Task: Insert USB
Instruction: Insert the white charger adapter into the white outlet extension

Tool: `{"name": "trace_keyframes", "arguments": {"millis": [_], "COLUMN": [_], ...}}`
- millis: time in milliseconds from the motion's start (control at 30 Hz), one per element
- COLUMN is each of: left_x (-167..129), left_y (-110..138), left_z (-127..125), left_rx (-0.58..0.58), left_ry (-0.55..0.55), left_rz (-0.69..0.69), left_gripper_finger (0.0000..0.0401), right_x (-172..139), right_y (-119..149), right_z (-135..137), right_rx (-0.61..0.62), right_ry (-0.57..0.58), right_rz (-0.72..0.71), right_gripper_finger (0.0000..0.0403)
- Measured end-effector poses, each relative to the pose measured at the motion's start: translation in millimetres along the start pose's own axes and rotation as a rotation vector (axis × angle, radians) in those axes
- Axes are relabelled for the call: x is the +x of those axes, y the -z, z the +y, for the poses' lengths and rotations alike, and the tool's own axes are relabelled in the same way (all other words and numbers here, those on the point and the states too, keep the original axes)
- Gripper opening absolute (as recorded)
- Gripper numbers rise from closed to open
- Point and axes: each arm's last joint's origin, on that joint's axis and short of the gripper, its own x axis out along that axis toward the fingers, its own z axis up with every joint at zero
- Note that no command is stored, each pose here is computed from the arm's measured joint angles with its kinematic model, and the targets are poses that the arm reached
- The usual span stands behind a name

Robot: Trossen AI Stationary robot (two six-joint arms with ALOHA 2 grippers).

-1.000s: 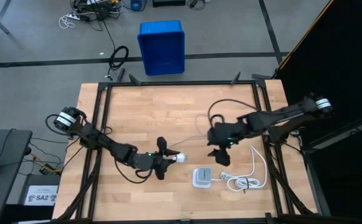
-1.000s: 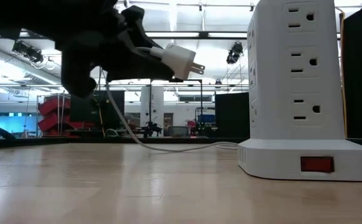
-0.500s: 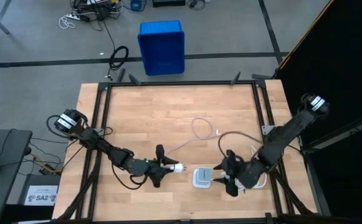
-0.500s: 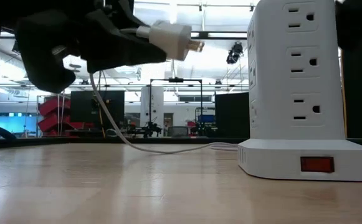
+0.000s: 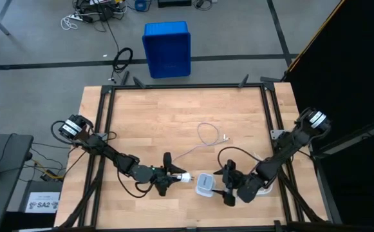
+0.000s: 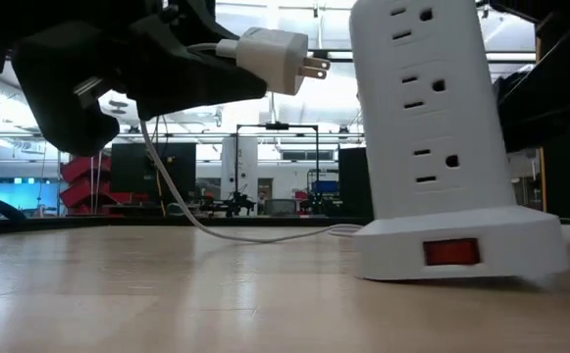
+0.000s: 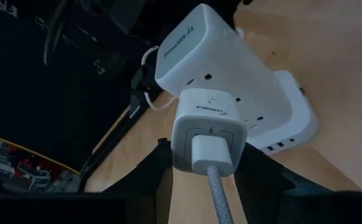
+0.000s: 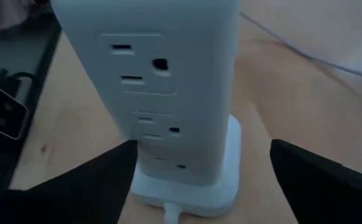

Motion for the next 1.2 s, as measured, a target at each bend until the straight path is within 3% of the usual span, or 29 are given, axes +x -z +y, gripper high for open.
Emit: {"name": "trace_keyframes", "arguments": {"millis": [467, 700, 833, 967, 1133, 1200], "left_x": [1, 1, 1, 4, 5, 5], "left_y": [1, 1, 1, 5, 6, 2], "left_z": [1, 1, 2, 6, 10, 13], "left_rx": [0.009, 0.007, 0.022, 0.028, 0.109, 0.133], "left_ry": [0.003, 0.003, -0.002, -0.013, -0.051, -0.090], "left_rz": [0.006, 0.003, 0.001, 0.014, 0.025, 0.003], "left_gripper_finger": [0.0119, 0.0119, 0.0119, 0.0119, 0.0119, 0.0119], "right_x": [10, 21, 28, 34, 31, 24], "right_y": [-14, -21, -27, -35, -44, -54], "right_z": [4, -9, -19, -28, -30, -31], "right_rx": [0.165, 0.205, 0.199, 0.162, -0.033, -0.057], "right_ry": [-0.063, -0.037, -0.025, -0.055, -0.164, -0.216], "right_rz": [-0.118, -0.095, -0.069, -0.047, -0.037, -0.063], "right_gripper_finger": [0.0386, 0.0338, 0.0265, 0.0260, 0.0260, 0.0260]}}
